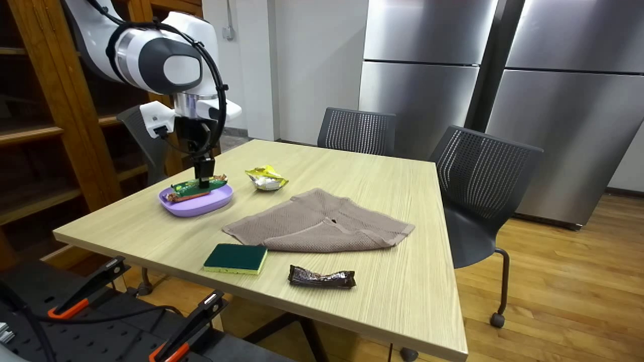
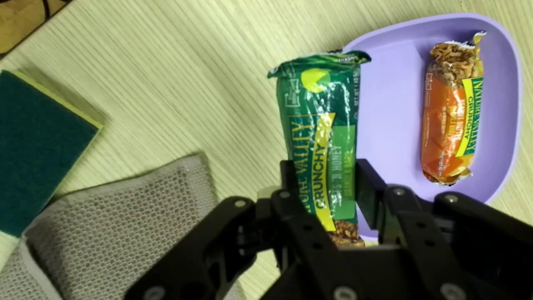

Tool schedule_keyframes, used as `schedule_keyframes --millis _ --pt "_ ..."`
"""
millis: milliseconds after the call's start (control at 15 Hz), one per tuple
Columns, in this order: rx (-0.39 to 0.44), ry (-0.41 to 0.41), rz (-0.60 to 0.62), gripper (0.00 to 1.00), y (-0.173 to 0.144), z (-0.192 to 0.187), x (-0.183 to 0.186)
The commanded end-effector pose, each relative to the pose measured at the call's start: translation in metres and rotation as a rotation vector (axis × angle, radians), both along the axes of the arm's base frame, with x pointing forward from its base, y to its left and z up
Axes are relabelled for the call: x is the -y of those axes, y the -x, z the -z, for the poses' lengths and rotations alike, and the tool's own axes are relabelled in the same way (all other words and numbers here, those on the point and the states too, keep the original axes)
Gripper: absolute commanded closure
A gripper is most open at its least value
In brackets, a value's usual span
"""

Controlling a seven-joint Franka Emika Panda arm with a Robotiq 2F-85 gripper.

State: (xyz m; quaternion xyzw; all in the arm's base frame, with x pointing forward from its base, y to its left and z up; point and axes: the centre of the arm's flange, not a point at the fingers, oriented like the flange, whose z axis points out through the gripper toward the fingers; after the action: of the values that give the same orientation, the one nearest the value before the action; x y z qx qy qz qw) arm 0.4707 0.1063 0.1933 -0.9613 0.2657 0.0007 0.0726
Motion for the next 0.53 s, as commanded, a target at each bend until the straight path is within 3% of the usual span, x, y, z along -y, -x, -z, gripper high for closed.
schedule_keyframes --millis 0,467 --pt "0.003 0.005 -0.011 0.87 -0.02 0.006 -0.026" --pt "-0.006 0.01 -0.032 0.87 -0.045 0.028 -0.057"
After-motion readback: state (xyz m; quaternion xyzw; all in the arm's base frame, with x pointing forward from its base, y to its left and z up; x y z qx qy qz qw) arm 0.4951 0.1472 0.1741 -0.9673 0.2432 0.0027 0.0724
